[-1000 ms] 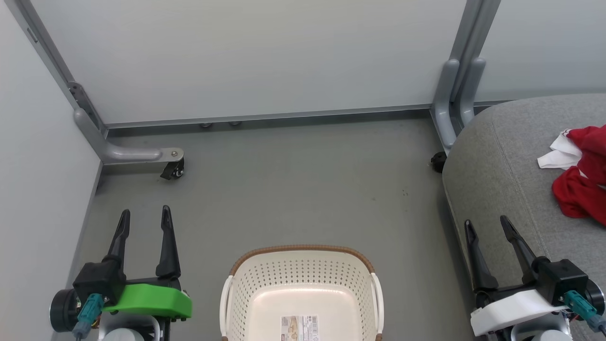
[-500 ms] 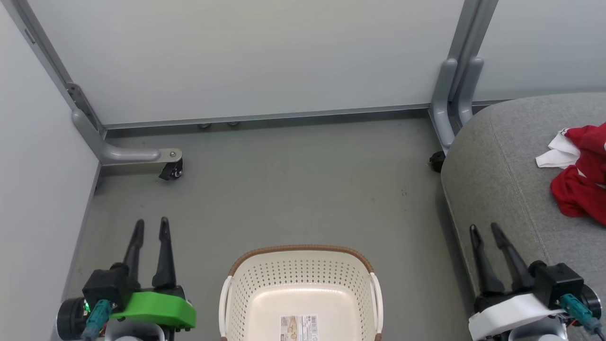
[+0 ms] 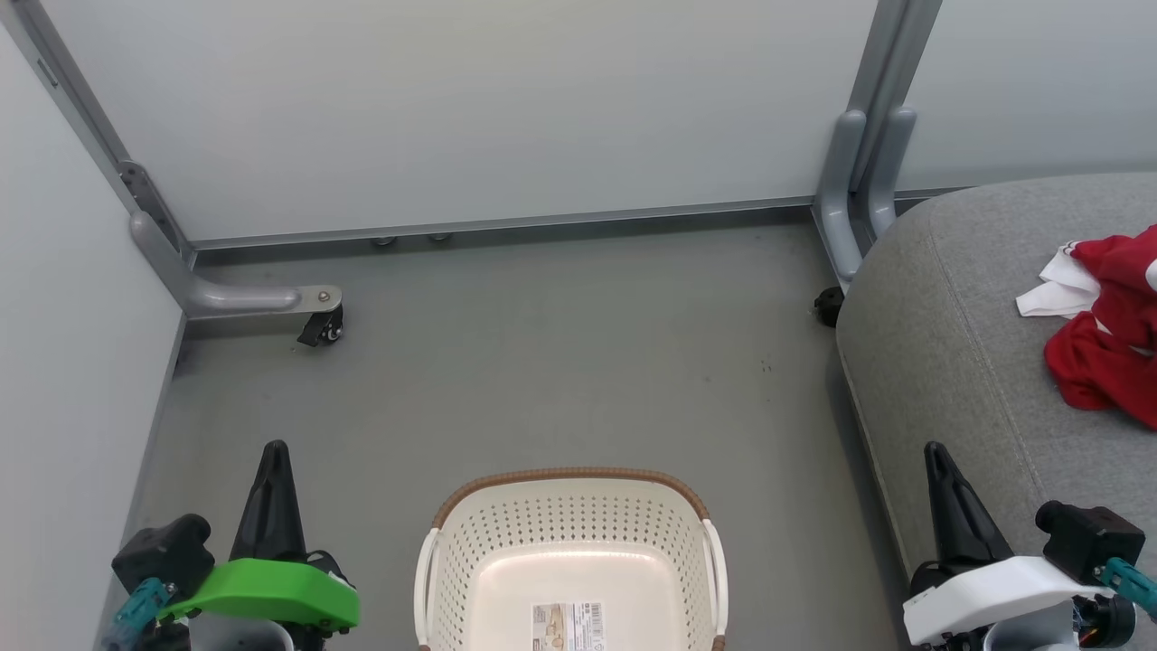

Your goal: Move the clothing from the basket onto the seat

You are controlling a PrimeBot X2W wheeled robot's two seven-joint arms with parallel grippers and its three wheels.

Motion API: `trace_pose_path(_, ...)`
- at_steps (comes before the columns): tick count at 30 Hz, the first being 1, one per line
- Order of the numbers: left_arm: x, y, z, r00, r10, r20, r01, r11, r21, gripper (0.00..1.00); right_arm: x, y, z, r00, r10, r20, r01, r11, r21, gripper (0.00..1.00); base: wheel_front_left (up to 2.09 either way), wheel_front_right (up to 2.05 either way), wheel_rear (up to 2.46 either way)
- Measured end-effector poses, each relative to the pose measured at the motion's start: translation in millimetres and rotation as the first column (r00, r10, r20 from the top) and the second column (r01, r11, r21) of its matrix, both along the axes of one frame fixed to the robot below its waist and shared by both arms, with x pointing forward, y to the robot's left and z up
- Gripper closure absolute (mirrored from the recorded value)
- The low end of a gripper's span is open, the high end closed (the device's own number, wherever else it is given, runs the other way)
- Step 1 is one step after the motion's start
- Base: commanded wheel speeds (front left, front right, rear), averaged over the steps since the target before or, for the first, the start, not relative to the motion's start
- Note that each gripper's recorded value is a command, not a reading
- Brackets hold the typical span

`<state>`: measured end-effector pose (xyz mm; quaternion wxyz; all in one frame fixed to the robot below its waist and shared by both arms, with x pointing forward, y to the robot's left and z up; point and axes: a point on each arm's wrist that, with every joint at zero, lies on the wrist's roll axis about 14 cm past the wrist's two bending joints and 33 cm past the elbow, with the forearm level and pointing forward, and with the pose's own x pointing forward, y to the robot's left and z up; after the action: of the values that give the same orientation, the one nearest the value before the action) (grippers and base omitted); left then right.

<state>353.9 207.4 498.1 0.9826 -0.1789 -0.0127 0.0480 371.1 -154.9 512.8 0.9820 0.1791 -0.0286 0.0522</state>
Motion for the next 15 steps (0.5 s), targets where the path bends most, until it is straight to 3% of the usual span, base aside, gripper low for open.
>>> trace_pose_path(15, 2.4, 3.9, -5.7, 1.000, 0.014, -0.024, -0.019, 0.969, -0.246, 1.00, 4.1, -11.4, -4.9, 0.998, -0.026, -0.064, 0.041, 0.970, 0.239, 1.00, 0.00, 0.00, 0.00)
